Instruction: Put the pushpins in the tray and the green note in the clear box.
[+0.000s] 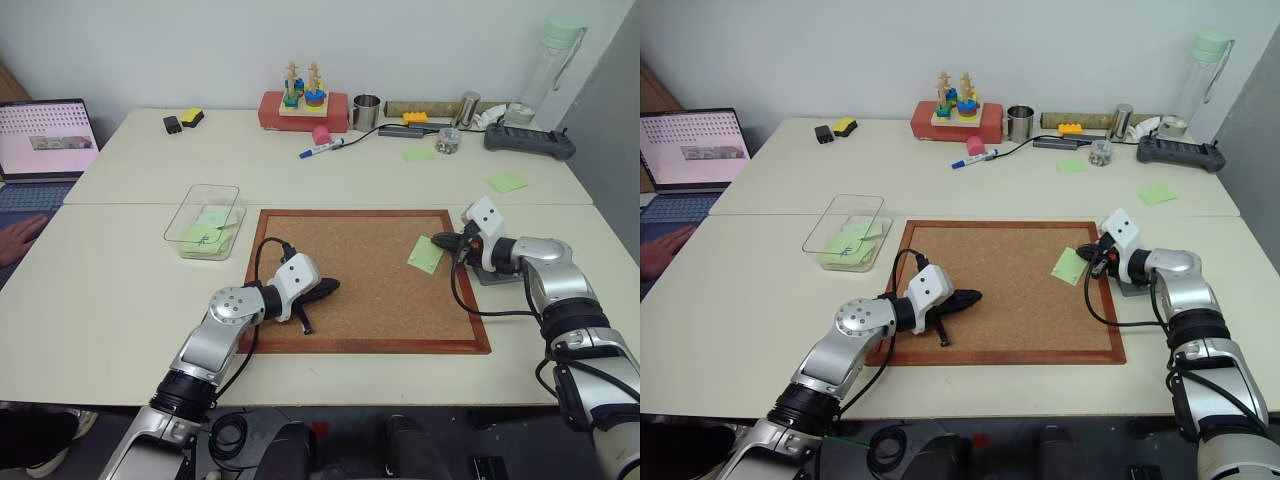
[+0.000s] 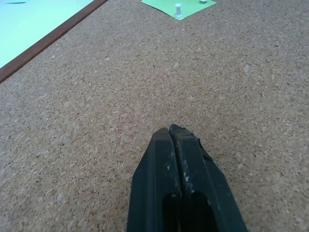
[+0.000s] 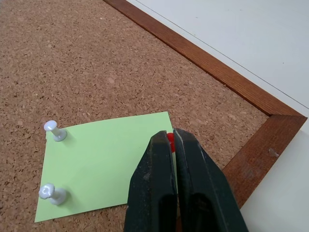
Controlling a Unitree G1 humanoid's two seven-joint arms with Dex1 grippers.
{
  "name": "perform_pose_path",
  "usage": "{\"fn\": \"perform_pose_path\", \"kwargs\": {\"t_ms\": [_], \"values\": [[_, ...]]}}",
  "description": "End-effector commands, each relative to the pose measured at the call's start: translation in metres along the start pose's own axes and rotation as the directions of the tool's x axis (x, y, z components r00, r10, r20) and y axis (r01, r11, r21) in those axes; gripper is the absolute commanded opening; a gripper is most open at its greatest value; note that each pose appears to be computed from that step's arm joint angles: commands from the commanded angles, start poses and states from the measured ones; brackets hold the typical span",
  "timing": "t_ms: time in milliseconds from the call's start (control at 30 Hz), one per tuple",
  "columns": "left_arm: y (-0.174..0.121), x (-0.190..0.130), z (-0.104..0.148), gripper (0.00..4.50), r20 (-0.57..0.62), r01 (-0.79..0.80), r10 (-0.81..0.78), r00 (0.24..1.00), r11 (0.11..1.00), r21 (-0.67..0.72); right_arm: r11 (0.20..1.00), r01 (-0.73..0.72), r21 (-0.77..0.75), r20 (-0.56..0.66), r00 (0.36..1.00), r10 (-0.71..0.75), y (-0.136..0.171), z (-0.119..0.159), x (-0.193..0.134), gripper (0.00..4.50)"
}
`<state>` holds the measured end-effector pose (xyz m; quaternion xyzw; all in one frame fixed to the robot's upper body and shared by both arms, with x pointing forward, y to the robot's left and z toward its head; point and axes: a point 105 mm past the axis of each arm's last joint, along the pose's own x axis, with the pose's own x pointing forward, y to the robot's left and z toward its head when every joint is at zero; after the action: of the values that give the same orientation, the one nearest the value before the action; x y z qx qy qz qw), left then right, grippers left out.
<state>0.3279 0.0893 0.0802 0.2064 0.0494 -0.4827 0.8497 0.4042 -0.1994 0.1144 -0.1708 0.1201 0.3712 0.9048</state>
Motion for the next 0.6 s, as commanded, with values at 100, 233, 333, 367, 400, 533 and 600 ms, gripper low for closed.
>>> {"fn": "perform_pose_path", "kwargs": {"t_ms": [100, 233, 333, 367, 400, 533, 600], "values": [[0.0, -0.002, -0.014, 0.0, -0.061, -0.006, 0.006, 0.998, 1.0, -0.008, 1.0, -0.019, -0.011, 0.113, 0.993, 0.02, -0.002, 0.032, -0.005, 0.02], [-0.001, -0.002, -0.017, 0.0, -0.074, -0.002, 0.001, 0.997, 1.0, -0.01, 1.0, -0.022, 0.002, 0.143, 0.99, 0.022, -0.002, 0.04, -0.007, 0.02], [-0.003, -0.002, -0.022, 0.0, -0.096, 0.008, -0.009, 0.995, 1.0, -0.014, 1.0, -0.031, 0.007, 0.156, 0.987, 0.029, 0.0, 0.044, -0.01, 0.02], [-0.004, -0.003, -0.023, 0.0, -0.103, 0.011, -0.012, 0.995, 1.0, -0.015, 0.999, -0.032, 0.008, 0.157, 0.987, 0.031, 0.0, 0.044, -0.011, 0.02], [-0.005, -0.003, -0.025, 0.0, -0.112, 0.016, -0.018, 0.994, 1.0, -0.018, 0.999, -0.034, 0.009, 0.158, 0.987, 0.032, 0.001, 0.045, -0.012, 0.02], [-0.01, -0.002, -0.029, 0.0, -0.123, 0.031, -0.035, 0.992, 0.999, -0.03, 0.999, -0.034, 0.01, 0.162, 0.986, 0.032, 0.003, 0.046, -0.012, 0.02], [-0.013, -0.002, -0.03, 0.0, -0.126, 0.04, -0.044, 0.991, 0.999, -0.032, 0.999, -0.03, 0.011, 0.167, 0.986, 0.028, 0.003, 0.047, -0.013, 0.02]]}}
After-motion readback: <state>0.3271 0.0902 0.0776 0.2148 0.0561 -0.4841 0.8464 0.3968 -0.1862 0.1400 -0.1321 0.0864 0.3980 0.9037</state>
